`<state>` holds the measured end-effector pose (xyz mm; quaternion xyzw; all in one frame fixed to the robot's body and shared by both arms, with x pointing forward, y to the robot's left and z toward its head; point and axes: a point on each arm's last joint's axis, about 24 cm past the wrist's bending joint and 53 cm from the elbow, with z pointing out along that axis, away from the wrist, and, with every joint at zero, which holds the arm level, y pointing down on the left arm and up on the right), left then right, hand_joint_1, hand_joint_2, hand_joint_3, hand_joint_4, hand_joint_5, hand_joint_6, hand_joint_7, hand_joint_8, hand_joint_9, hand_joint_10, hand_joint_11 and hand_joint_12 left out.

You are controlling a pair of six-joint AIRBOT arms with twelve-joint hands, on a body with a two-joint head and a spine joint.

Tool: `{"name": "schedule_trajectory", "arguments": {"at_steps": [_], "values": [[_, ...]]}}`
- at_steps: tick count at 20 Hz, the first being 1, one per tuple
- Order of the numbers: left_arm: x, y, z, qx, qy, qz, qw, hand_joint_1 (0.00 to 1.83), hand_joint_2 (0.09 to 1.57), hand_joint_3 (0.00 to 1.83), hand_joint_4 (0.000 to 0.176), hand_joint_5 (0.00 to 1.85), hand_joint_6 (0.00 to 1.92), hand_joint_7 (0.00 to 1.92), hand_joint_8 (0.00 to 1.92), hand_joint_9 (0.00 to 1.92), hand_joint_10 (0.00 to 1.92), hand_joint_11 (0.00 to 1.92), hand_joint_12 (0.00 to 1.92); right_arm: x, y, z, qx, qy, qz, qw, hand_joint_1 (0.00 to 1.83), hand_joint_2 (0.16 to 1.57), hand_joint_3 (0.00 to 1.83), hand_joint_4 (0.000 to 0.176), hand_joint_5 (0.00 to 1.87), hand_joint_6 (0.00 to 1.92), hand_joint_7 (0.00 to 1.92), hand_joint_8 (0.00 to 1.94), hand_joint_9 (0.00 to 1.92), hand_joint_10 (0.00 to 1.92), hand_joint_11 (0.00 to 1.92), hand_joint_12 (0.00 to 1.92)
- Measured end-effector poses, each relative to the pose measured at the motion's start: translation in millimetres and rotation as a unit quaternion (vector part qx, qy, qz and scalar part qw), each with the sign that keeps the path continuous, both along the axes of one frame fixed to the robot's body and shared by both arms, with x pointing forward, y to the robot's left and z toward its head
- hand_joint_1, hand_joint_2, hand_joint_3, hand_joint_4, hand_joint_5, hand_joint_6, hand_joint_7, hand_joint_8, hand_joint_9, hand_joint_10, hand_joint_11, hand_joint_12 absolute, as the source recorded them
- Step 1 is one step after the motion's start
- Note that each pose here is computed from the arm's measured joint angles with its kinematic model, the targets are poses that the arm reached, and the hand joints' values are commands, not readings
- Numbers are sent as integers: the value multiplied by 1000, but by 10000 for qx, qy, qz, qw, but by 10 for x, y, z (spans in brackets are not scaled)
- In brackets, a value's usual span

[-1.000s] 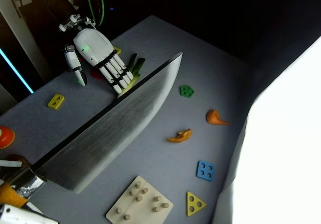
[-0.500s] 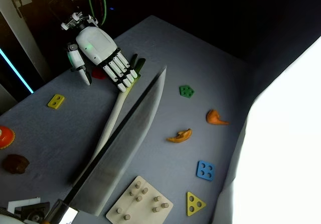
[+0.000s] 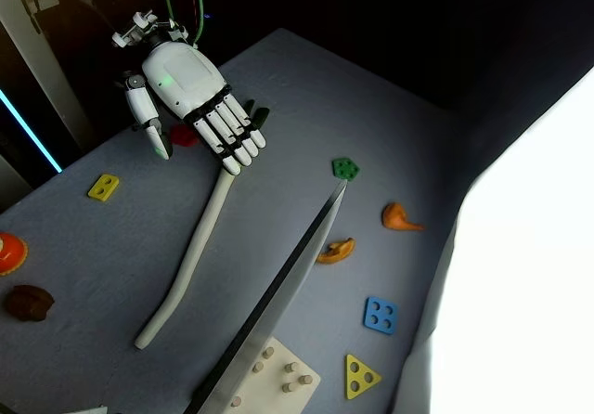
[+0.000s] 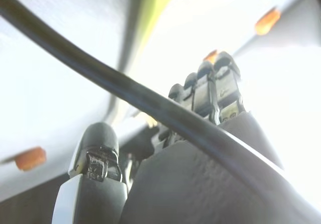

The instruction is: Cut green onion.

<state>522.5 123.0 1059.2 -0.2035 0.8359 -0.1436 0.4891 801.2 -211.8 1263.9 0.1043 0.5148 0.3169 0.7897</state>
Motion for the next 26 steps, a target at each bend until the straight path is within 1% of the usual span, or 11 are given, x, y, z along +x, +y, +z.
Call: {"name": "schedule_trajectory", "arguments": {"at_steps": [1,2,4,8,11,12,15,17,19,23,26], "values": [[50,-18,65,50,-36,-123,9999,130,1361,2,0,27,1,6,0,3,0,0,0,28,3,-25,8,28,-11,10000,1543,1246,0,176,1190,1921,1554,1941,1582,1921,1611,1921],[106,-13,126,179,-87,-240,9995,136,1360,1,0,25,0,0,0,0,0,0,0,54,13,-62,2,101,0,9999,1537,1247,0,176,1179,1921,1553,1941,1582,1921,1610,1921],[194,-15,209,325,-155,-421,9985,101,1353,0,0,13,2,0,0,0,0,0,0,60,48,-112,-33,140,44,9999,1574,1222,0,176,1293,1921,1569,1941,1587,1921,1610,1921],[173,-100,179,279,107,-631,9976,114,1348,0,0,17,5,0,0,0,0,0,0,121,53,-213,-95,264,9,9996,1534,1243,0,176,1347,1921,1578,1941,1596,1921,1626,1921],[210,-184,273,304,54,-792,9964,84,1351,0,0,8,2,0,0,0,0,0,0,133,49,-228,-89,295,1,9995,1557,1236,0,176,1374,1921,1585,1941,1605,1921,1638,1921],[220,-212,301,300,44,-833,9961,126,1350,0,0,28,9,0,0,0,0,0,0,133,63,-234,-82,299,13,9995,1599,1227,0,176,1327,1921,1576,1941,1609,1921,1649,1921],[253,-221,371,283,57,-843,9960,113,1361,3,0,26,5,2,0,0,0,0,0,134,62,-260,-58,315,18,9995,1586,1227,0,176,1317,1921,1571,1941,1611,1921,1663,1921],[270,-175,390,304,34,-788,9964,115,1361,3,0,26,5,2,0,0,0,0,0,134,61,-259,-58,313,20,9995,1585,1227,0,176,1316,1921,1572,1941,1612,1921,1664,1921],[246,-168,376,262,116,-740,9968,121,1364,4,0,0,0,0,0,0,0,0,0,134,62,-260,-57,315,22,9995,1558,1257,0,176,1239,1921,1534,1941,1574,1921,1625,1921],[220,-214,413,198,106,-798,9966,84,1367,4,0,7,2,4,0,2,0,0,0,131,70,-256,-75,303,31,9995,1586,1226,0,176,1259,1921,1517,1941,1555,1921,1617,1921],[235,-264,462,214,42,-905,9957,77,1359,0,0,33,10,0,0,0,0,0,0,130,70,-255,-76,298,31,9995,1586,1241,0,176,1270,1921,1552,1941,1590,1921,1639,1921]]}}
